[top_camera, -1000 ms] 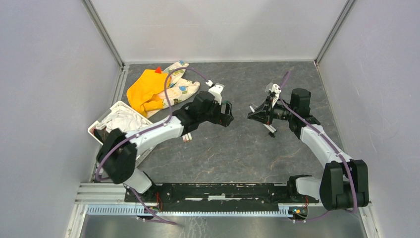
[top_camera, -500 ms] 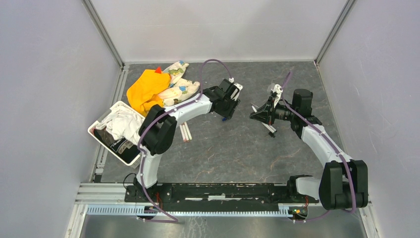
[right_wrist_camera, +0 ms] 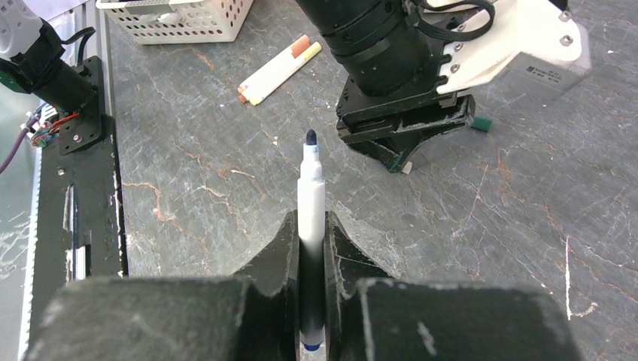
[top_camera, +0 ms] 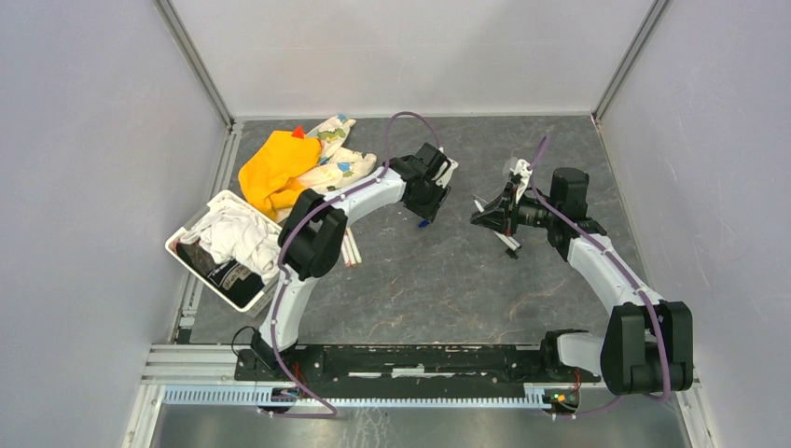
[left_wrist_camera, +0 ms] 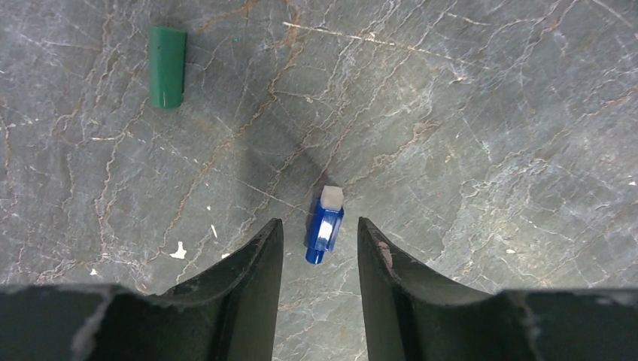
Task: Insert the pens into the pen caps
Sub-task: Pick up the pen cap from the center of the board.
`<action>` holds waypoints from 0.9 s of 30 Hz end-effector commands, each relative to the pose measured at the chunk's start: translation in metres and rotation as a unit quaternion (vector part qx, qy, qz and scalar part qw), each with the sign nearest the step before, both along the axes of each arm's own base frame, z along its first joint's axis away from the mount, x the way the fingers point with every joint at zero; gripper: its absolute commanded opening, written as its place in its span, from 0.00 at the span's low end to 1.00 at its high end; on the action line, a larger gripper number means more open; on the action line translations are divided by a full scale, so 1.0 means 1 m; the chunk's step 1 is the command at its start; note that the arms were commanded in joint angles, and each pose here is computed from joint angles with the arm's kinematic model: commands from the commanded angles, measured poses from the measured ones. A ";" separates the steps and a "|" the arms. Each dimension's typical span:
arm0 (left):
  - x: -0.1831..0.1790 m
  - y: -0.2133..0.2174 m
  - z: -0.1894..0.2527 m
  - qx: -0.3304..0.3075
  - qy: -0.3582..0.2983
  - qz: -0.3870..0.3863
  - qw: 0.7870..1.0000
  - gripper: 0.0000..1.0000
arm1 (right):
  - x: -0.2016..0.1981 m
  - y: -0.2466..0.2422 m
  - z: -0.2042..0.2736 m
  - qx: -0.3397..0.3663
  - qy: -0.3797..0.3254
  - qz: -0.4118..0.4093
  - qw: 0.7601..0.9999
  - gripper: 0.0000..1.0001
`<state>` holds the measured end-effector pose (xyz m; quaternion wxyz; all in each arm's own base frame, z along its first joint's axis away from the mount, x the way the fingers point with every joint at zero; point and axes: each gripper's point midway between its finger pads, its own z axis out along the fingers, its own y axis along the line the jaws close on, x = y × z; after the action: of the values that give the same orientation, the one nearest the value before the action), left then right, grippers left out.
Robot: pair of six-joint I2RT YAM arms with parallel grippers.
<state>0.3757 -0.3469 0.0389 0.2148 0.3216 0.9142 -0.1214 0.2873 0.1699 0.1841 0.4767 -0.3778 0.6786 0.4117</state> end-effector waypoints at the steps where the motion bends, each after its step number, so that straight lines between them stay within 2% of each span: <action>1: 0.005 -0.005 0.003 -0.004 0.000 -0.028 1.000 0.46 | 0.007 -0.001 0.017 0.001 -0.030 0.003 1.000 0.00; 17: 0.003 0.000 -0.014 0.020 0.021 -0.025 0.999 0.34 | 0.006 0.000 0.018 0.006 -0.027 0.008 1.000 0.00; 27: 0.005 -0.002 -0.017 0.024 0.020 -0.024 0.999 0.34 | 0.005 0.001 0.018 0.008 -0.027 0.009 1.000 0.00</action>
<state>0.3737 -0.3458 0.0228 0.1815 0.3264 0.9204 -0.1155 0.2866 0.1701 0.1844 0.4760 -0.3782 0.6776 0.4138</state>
